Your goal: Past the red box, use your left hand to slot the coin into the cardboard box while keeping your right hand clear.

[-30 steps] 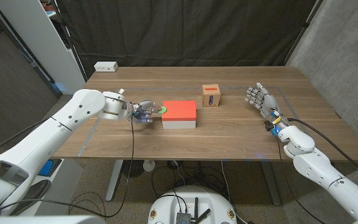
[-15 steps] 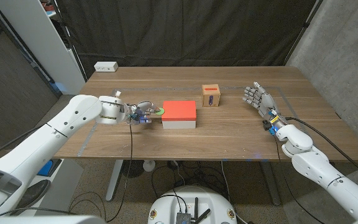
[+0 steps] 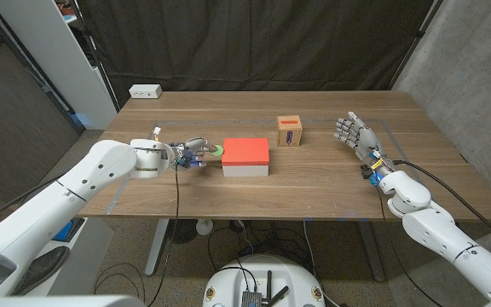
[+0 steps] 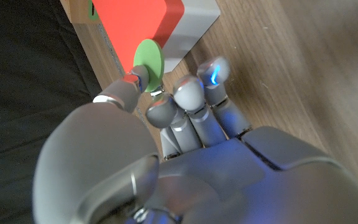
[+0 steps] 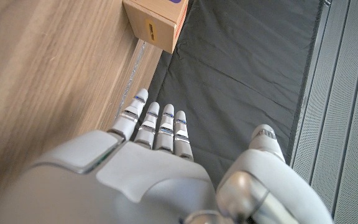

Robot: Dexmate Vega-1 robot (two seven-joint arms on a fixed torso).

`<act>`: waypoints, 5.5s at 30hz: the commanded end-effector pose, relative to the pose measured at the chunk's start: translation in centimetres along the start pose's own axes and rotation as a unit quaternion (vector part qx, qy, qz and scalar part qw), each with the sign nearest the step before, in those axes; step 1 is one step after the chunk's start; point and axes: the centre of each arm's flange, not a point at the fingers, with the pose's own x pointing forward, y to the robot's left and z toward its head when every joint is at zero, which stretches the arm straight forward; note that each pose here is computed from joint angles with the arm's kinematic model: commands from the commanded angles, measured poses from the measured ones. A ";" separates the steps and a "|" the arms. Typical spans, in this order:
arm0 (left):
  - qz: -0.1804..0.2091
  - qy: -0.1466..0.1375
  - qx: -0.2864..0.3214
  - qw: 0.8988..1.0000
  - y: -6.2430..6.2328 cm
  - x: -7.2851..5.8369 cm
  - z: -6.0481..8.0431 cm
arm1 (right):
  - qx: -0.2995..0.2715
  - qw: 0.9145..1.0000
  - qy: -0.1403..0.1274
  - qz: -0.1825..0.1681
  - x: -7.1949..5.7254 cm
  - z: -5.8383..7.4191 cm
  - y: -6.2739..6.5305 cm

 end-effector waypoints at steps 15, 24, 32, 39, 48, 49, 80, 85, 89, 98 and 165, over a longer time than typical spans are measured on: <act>0.027 -0.115 0.030 0.993 -0.1 -1.7 1.7 | 0.005 1.000 -0.009 -0.021 -2.1 0.5 0.4; 0.074 -0.187 0.068 0.977 -0.9 -1.9 3.1 | 0.009 1.000 -0.014 -0.026 -2.5 0.4 0.5; 0.113 -0.226 0.113 0.961 -1.9 -1.8 4.2 | 0.020 0.999 -0.033 -0.028 -2.5 0.6 0.6; 0.127 -0.287 0.137 0.940 -2.4 -1.7 5.5 | 0.029 0.998 -0.051 -0.033 -2.7 0.9 0.6; 0.120 -0.339 0.179 0.916 -2.8 -1.1 7.6 | 0.048 0.996 -0.065 -0.039 -3.1 0.6 1.4; 0.117 -0.344 0.184 0.913 -2.9 -1.0 7.8 | 0.049 0.996 -0.067 -0.039 -3.2 0.6 1.5; 0.096 -0.372 0.352 0.853 -7.8 2.0 13.7 | 0.064 0.995 -0.062 -0.038 -2.9 -0.7 3.0; 0.118 -0.386 0.386 0.829 -9.2 1.8 14.2 | 0.047 0.996 -0.058 -0.044 -3.0 -0.7 3.0; 0.119 -0.389 0.398 0.822 -10.0 1.9 14.4 | 0.045 0.996 -0.055 -0.045 -3.1 -0.8 2.9; 0.118 -0.385 0.423 0.812 -11.3 2.2 15.5 | 0.048 0.996 -0.053 -0.048 -3.4 -1.1 2.8; 0.141 -0.289 0.664 0.675 -24.4 4.3 19.8 | 0.056 0.995 -0.046 -0.062 -4.4 -1.4 2.5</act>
